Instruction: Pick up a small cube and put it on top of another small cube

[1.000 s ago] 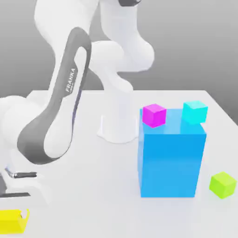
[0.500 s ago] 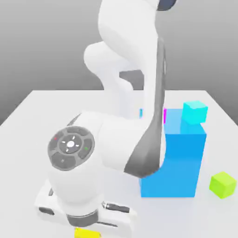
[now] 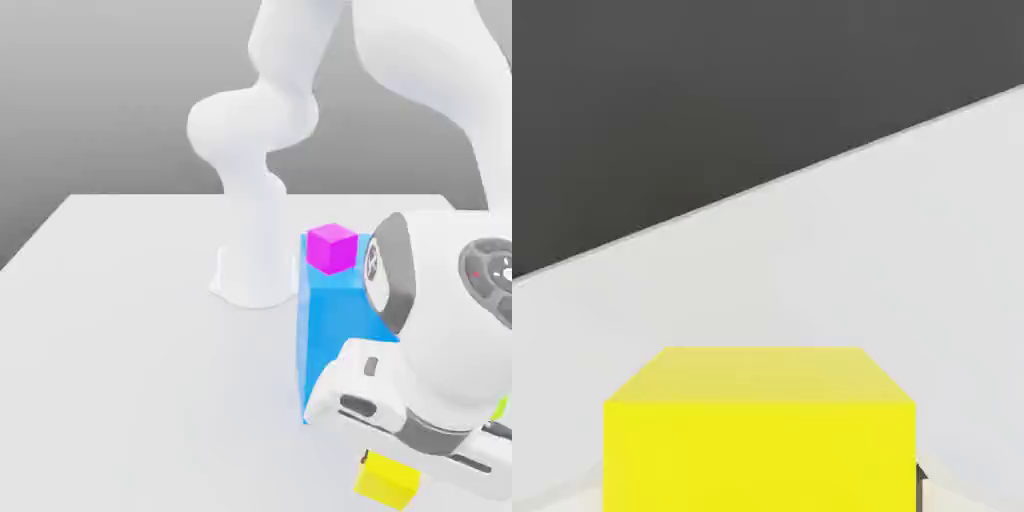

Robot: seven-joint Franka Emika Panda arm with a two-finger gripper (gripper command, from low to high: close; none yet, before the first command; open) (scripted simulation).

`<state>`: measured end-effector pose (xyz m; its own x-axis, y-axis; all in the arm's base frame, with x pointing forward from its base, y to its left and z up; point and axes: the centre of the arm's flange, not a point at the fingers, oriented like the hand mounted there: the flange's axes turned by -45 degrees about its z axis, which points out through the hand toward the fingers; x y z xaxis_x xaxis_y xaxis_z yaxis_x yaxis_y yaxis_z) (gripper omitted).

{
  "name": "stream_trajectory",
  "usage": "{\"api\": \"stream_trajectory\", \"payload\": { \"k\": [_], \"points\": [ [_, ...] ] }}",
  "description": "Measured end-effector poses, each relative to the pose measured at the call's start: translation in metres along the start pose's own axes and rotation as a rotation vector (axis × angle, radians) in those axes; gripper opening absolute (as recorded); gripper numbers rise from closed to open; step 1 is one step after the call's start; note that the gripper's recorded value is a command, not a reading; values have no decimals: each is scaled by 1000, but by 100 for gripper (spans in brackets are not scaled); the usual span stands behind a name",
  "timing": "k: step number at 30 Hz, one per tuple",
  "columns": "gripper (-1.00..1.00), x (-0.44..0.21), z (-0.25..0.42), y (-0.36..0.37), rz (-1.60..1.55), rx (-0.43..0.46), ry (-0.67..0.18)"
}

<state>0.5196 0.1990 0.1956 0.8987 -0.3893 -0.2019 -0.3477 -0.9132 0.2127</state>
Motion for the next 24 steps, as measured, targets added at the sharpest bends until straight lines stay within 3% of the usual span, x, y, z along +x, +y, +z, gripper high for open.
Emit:
{"api": "stream_trajectory", "payload": {
  "k": [6,12,17,24],
  "points": [
    [-100,-78,-15,-64,56,-11,46],
    [-100,-149,-17,-82,245,38,95],
    [-100,-204,-20,-83,414,116,122],
    [-100,-222,-11,-36,753,273,113]
  ]
}}
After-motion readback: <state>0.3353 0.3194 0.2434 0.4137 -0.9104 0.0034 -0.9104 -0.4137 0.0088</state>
